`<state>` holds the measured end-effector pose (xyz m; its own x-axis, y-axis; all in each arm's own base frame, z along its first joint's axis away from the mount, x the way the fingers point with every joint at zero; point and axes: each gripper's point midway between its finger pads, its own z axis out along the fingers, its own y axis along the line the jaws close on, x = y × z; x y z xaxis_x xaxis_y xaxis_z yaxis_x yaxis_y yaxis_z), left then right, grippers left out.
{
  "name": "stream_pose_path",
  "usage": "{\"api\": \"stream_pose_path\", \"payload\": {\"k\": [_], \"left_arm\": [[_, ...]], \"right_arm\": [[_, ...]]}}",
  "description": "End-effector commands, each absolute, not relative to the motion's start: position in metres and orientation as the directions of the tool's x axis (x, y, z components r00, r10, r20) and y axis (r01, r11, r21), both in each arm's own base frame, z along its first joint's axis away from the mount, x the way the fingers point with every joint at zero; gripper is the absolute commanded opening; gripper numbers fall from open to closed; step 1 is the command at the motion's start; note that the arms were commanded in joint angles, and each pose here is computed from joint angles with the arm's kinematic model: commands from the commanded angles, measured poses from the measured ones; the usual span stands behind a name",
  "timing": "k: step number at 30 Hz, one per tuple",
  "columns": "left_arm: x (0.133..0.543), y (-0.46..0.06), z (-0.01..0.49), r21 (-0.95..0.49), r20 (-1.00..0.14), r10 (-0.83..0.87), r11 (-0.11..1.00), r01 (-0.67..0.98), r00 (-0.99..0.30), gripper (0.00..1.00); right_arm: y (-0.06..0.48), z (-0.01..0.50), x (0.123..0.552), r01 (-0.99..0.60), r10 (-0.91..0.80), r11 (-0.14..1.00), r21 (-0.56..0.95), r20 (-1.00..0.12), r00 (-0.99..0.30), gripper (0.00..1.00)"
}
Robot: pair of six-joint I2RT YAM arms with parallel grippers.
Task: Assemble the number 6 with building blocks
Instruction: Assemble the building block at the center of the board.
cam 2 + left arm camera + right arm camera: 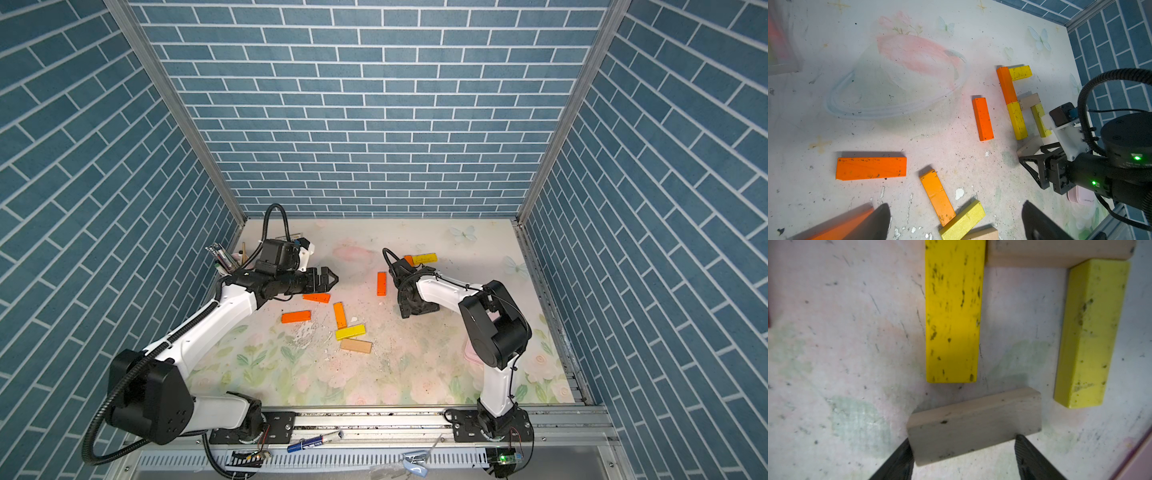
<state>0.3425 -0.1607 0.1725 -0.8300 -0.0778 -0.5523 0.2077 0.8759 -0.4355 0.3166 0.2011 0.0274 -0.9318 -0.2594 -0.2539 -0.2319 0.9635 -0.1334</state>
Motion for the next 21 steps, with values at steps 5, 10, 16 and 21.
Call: {"api": "stream_pose_path", "payload": {"k": [5,10,16,21], "left_arm": [[0.342,-0.161,0.184,-0.428,-0.574,-0.072,0.876,0.224,-0.816,0.99],[0.342,-0.162,0.184,-0.428,-0.576,-0.072,0.875,0.225,-0.815,0.99],[0.342,-0.162,0.184,-0.429,-0.574,-0.073,0.875,0.223,-0.816,0.99],[0.342,-0.162,0.185,-0.430,-0.576,-0.073,0.874,0.226,-0.814,0.99]], "right_arm": [[0.196,0.023,0.321,-0.239,-0.271,0.958,-0.159,-0.232,-0.934,0.73],[0.195,0.024,0.323,-0.222,-0.253,0.963,-0.150,-0.241,-0.937,0.72],[0.194,0.024,0.326,-0.215,-0.248,0.965,-0.151,-0.243,-0.938,0.71],[0.193,0.026,0.329,-0.206,-0.239,0.967,-0.152,-0.249,-0.938,0.71]]}}
